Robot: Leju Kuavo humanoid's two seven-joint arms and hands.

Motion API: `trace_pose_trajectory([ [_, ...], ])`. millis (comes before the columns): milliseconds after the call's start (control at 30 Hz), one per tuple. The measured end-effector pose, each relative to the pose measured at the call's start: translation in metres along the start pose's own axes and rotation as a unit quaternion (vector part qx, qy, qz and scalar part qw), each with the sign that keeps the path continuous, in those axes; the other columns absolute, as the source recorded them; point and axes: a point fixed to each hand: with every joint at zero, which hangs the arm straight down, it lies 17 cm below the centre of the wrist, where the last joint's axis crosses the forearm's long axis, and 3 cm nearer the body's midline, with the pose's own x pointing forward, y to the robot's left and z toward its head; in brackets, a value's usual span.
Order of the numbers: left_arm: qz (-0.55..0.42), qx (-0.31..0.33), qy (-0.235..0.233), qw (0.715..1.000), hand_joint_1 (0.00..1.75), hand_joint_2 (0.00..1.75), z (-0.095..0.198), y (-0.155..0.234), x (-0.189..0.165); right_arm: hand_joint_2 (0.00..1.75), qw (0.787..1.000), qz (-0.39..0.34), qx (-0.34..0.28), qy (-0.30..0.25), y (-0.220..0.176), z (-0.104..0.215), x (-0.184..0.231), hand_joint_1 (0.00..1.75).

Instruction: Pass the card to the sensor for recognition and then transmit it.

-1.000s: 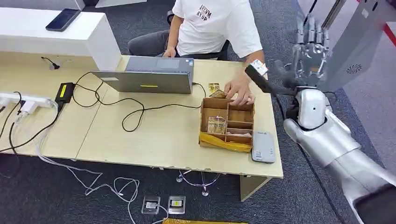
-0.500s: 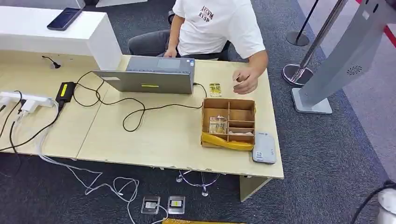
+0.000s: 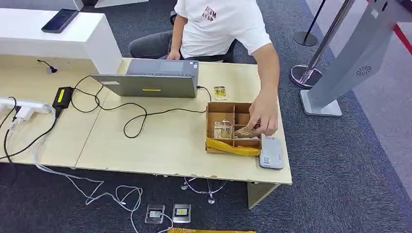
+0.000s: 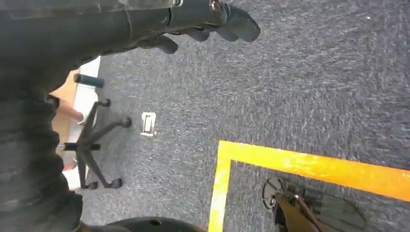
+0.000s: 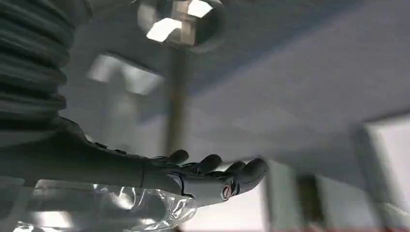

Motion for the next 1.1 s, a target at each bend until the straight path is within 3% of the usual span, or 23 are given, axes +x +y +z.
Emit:
trace_pose_trajectory([
  [100, -0.004, 0.002, 0.007, 1.000, 0.00, 1.75, -0.001, 0.003, -0.003, 1.75, 0.985, 0.072, 0.138, 0.079, 0.072, 0.038, -0.053, 0.00],
  [267, -0.009, 0.006, 0.011, 1.000, 0.00, 1.75, -0.004, 0.009, -0.005, 1.75, 0.955, 0.118, 0.245, 0.120, 0.126, 0.088, -0.089, 0.00],
  [533, -0.011, 0.006, 0.013, 1.000, 0.00, 1.75, -0.005, 0.010, -0.006, 1.75, 0.950, 0.124, 0.262, 0.120, 0.133, 0.095, -0.092, 0.00],
  [600, -0.012, 0.007, 0.013, 1.000, 0.00, 1.75, -0.006, 0.012, -0.005, 1.75, 0.940, 0.132, 0.290, 0.122, 0.145, 0.110, -0.097, 0.00],
  [633, -0.016, 0.008, 0.009, 1.000, 0.00, 1.75, -0.007, 0.015, -0.004, 1.75, 0.925, 0.146, 0.327, 0.128, 0.159, 0.128, -0.104, 0.00],
  [667, -0.023, 0.009, -0.001, 1.000, 0.00, 1.75, -0.010, 0.020, 0.001, 1.75, 0.885, 0.172, 0.411, 0.132, 0.184, 0.169, -0.118, 0.00],
  [700, -0.025, 0.011, -0.003, 1.000, 0.00, 1.75, -0.012, 0.023, 0.002, 1.75, 0.877, 0.177, 0.428, 0.129, 0.189, 0.179, -0.119, 0.00],
  [1100, -0.043, 0.014, -0.014, 0.999, 0.00, 1.75, -0.016, 0.033, 0.005, 1.75, 0.852, 0.184, 0.469, 0.141, 0.206, 0.220, -0.130, 0.00],
])
